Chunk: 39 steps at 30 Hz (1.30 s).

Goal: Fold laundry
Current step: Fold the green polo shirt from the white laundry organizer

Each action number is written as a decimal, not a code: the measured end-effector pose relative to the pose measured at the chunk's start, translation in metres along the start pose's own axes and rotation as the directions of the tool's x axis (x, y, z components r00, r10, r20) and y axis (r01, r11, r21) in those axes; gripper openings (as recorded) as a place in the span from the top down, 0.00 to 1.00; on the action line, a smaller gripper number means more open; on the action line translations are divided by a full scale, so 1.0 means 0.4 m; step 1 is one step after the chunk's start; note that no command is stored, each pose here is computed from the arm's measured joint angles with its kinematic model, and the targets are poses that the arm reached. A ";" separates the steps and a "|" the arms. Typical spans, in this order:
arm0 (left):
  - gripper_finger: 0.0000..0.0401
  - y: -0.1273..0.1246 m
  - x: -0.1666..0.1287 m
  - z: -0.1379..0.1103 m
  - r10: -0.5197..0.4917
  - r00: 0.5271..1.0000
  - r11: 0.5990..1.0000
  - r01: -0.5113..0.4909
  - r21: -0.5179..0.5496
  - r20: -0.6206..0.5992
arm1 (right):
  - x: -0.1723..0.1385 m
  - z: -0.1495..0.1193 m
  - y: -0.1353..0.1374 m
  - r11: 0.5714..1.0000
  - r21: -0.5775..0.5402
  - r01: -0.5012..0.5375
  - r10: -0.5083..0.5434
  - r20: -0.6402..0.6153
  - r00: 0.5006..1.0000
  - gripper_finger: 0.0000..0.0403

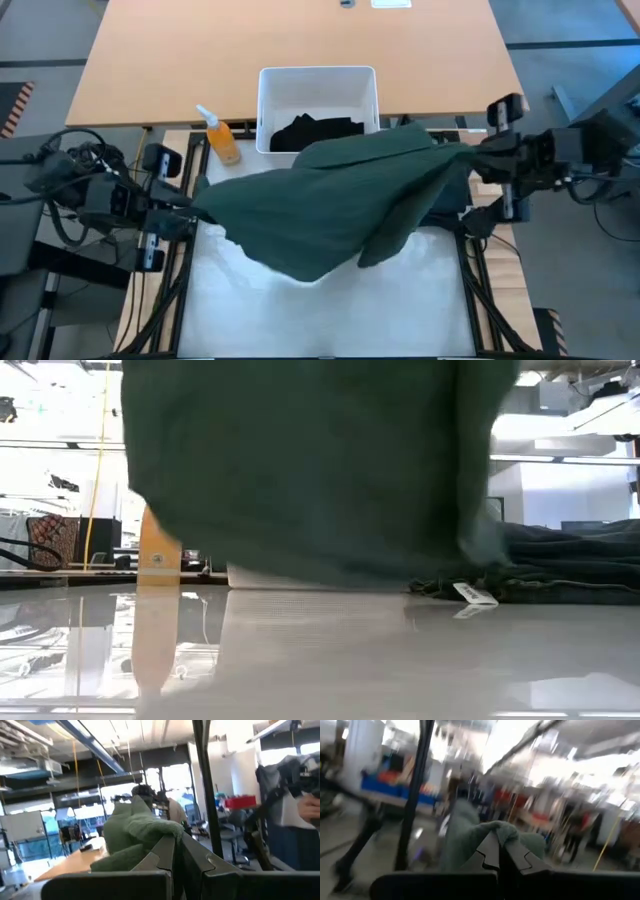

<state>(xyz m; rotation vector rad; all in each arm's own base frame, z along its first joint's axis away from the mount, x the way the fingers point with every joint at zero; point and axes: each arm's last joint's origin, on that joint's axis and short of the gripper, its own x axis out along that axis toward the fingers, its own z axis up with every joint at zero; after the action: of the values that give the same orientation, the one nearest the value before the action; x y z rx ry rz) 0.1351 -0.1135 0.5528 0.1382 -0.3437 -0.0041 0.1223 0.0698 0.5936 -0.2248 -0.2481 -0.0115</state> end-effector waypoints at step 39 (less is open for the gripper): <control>0.88 -0.436 -0.128 -0.827 -0.071 0.364 0.994 -0.051 -0.096 -0.929 | 0.125 -0.907 0.390 0.926 0.374 0.050 0.333 -0.873 0.357 0.96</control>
<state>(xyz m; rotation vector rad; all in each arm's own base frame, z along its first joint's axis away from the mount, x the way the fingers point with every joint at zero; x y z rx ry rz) 0.2016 -0.2406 0.2037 0.0114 0.8540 0.0454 0.2646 0.1420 0.2289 0.1470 0.9607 0.0842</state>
